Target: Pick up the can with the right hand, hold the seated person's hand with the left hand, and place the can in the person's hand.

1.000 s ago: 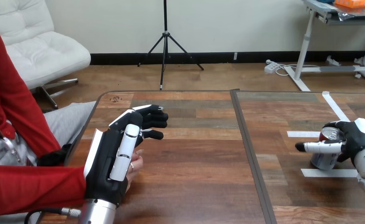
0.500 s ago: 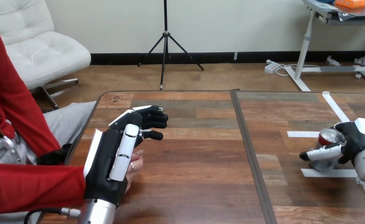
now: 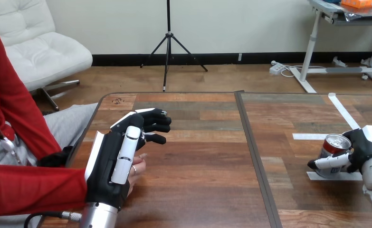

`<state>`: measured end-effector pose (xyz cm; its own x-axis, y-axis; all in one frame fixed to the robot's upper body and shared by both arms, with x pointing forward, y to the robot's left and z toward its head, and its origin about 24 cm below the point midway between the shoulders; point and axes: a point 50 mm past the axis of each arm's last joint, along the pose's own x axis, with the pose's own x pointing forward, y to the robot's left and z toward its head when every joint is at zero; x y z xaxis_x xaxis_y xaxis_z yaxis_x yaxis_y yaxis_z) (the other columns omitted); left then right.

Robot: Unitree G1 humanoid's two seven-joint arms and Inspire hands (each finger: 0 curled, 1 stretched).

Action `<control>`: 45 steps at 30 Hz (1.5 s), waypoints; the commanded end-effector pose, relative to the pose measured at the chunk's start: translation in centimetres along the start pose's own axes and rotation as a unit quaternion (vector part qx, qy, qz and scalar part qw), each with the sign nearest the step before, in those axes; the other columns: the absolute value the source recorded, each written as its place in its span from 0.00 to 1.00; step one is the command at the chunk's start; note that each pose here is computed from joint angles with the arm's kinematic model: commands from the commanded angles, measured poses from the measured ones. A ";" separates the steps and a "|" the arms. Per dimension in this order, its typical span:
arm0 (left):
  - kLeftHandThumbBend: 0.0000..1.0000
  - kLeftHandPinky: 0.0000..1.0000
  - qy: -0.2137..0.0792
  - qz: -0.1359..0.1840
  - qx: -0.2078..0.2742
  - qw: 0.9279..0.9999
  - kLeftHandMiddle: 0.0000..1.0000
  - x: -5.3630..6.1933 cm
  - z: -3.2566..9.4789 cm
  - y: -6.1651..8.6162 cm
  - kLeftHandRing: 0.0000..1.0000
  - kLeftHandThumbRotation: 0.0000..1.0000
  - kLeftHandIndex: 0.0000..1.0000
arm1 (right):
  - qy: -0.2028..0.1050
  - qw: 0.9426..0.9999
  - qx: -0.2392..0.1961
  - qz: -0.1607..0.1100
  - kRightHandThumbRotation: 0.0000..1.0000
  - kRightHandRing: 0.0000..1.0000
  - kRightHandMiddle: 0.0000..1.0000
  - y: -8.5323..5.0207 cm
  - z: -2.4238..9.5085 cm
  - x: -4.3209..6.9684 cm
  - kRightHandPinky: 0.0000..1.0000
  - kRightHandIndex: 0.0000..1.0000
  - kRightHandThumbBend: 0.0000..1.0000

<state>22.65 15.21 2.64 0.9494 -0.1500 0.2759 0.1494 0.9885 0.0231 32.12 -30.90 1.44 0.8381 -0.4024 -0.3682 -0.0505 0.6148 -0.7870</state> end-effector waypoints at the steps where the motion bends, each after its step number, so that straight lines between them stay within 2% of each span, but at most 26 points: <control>1: 0.46 0.55 -0.053 -0.002 0.013 0.999 0.64 1.8 1.9 0.3 0.64 0.98 0.61 | -0.026 1.000 0.002 -0.012 0.00 0.46 0.48 -0.2 1.3 0.1 0.42 0.43 0.87; 12: 0.48 0.54 -0.051 0.003 0.015 0.999 0.64 1.7 1.9 0.5 0.64 0.98 0.60 | -0.034 0.999 0.003 -0.013 0.00 0.43 0.46 -0.3 1.5 0.1 0.39 0.43 0.88; 24: 0.49 0.54 -0.050 0.004 0.007 0.999 0.65 1.7 1.9 0.7 0.65 0.96 0.59 | -0.059 0.998 0.000 -0.017 0.00 0.41 0.45 -0.6 2.1 0.1 0.37 0.43 0.90; 33: 0.49 0.54 -0.052 0.004 0.011 0.999 0.65 1.7 1.9 0.8 0.66 0.95 0.59 | -0.088 0.996 0.008 -0.018 0.00 0.40 0.45 -1.0 2.9 0.2 0.36 0.43 0.89; 42: 0.49 0.54 -0.059 0.012 0.026 0.998 0.64 1.8 2.1 1.1 0.65 0.95 0.59 | -0.130 0.991 0.031 -0.026 0.00 0.41 0.45 -1.5 4.3 0.1 0.37 0.43 0.88; 45: 0.48 0.55 -0.059 0.013 0.031 0.998 0.64 1.8 2.2 1.3 0.65 0.95 0.58 | -0.142 0.989 0.019 -0.027 0.00 0.40 0.45 -1.8 4.8 0.1 0.37 0.43 0.88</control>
<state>22.66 16.09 2.71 0.9540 -0.1134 0.2774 0.1087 0.9936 0.0323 32.65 -29.90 1.96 0.9069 -0.2967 -0.2992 -0.0540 0.6224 -0.7809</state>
